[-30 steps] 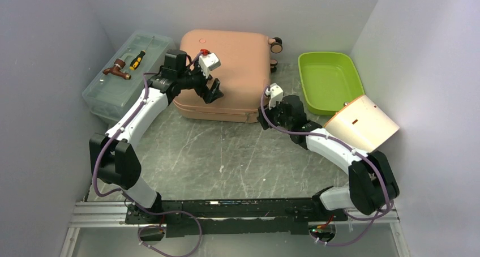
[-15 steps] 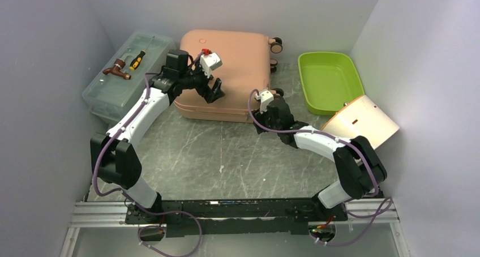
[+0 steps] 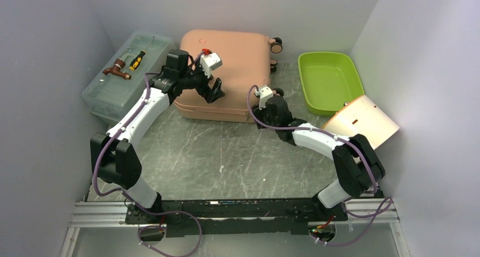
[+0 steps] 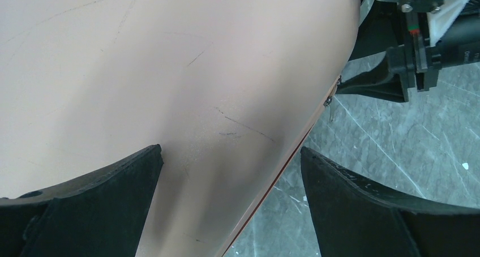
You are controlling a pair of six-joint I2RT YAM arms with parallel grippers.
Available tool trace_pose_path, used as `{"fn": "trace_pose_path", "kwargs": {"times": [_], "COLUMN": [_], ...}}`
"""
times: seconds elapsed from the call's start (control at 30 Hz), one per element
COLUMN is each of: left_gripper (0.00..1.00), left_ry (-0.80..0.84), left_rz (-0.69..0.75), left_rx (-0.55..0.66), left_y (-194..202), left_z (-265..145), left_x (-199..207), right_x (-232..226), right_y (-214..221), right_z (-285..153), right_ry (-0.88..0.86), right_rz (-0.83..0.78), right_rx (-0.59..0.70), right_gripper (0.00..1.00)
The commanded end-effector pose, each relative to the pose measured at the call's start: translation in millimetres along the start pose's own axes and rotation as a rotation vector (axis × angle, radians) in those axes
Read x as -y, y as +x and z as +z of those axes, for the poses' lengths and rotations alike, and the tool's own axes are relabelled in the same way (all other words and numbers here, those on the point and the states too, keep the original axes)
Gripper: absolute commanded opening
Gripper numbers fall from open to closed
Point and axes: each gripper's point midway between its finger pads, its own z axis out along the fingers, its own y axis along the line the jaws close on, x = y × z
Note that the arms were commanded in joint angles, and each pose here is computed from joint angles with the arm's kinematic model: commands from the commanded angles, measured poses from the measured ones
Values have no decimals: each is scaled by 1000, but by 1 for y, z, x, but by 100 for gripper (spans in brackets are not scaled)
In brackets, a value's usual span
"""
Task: Open, take out, and arrange the luggage
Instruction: Unzip the luggage at the center of the board.
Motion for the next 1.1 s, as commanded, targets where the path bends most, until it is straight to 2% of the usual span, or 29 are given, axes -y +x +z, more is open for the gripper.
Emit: {"fn": "trace_pose_path", "kwargs": {"times": [0.0,0.07,0.13,0.23,0.57,0.8,1.07], "left_gripper": [99,99,99,99,99,99,86], "left_ry": [3,-3,-19,-99,-310,-358,-342], "left_rz": [-15,-12,-11,-19,-65,-101,-118], "left_rx": [5,6,1,-33,-162,-299,-368], "left_y": [-4,-3,-1,9,55,100,124], "left_z": [2,1,2,6,19,30,35], "left_x": [1,1,-3,-19,-62,-72,-70], "right_x": [-3,-2,1,8,38,67,91], "right_y": [-40,-39,-39,-39,-29,-19,-13], "right_z": [9,10,9,7,-9,-19,-23], "right_ry": [20,24,41,75,200,233,244], "right_rz": [1,-21,-36,-56,-134,-60,74], "right_rx": [94,88,91,87,58,51,113], "right_gripper": [37,24,16,1,0,0,0]}}
